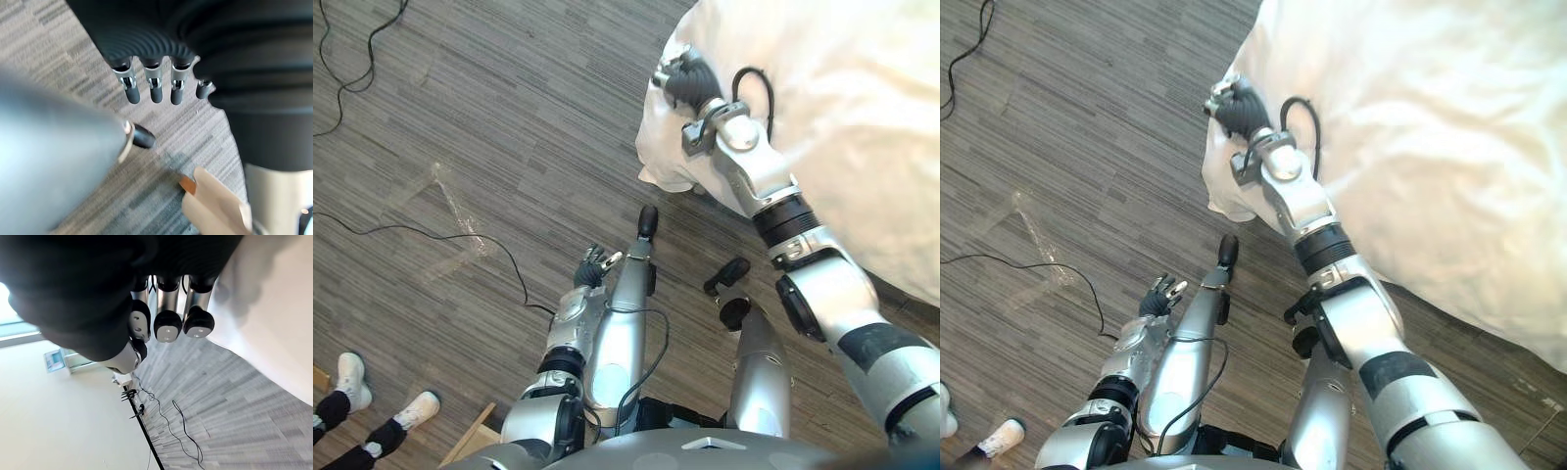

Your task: Tidy the bed and pick cloth on bed and put in laundry

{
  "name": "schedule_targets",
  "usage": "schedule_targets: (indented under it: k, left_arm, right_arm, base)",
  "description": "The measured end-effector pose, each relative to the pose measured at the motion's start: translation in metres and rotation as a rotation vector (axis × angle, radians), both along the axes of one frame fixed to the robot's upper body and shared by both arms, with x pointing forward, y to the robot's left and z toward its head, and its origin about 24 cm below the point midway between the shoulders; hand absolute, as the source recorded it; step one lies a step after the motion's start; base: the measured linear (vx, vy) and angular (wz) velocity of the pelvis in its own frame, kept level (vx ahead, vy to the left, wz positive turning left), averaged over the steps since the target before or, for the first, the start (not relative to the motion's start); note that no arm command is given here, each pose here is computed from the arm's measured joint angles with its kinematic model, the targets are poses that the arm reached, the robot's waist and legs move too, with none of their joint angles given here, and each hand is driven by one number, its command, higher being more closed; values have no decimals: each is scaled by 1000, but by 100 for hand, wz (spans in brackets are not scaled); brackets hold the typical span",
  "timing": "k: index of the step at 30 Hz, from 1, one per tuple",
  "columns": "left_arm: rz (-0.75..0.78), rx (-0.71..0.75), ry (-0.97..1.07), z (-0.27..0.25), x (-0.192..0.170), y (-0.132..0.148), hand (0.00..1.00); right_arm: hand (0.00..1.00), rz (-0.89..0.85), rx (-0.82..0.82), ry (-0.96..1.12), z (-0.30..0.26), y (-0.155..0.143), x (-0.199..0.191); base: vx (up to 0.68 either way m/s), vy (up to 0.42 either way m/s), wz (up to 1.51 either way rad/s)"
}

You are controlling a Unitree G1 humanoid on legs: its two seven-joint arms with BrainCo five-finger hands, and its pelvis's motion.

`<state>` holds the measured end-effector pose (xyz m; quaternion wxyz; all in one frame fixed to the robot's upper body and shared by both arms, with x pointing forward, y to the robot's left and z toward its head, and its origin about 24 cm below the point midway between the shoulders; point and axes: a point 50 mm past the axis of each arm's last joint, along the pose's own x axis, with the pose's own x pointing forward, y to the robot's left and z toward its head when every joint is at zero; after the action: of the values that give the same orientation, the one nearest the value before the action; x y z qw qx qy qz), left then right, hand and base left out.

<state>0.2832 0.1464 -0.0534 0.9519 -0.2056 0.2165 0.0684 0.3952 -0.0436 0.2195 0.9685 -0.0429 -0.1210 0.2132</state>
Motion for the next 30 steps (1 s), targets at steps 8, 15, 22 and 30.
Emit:
schedule_targets:
  k: [8, 15, 22, 30]
  left_arm:
    - [53, -72, 1, 9, 10, -19, 0]
    - [61, -93, 48, 6, 9, -23, 0]
    - [-67, 44, 194, -20, -15, -16, 0]
    - [-162, 153, 519, -79, -106, 2, 0]
  right_arm:
    - [100, 70, 15, 296, -97, 15, -12]
    - [100, 7, 30, 640, -220, -28, -64]
    - [100, 253, 6, 731, -277, -21, -136]
    - [100, 716, 157, 763, -285, 13, -208]
  base:
    - [28, -7, -13]
    - [-1, -6, -32]
    - [46, -17, -24]
    - [136, 7, -11]
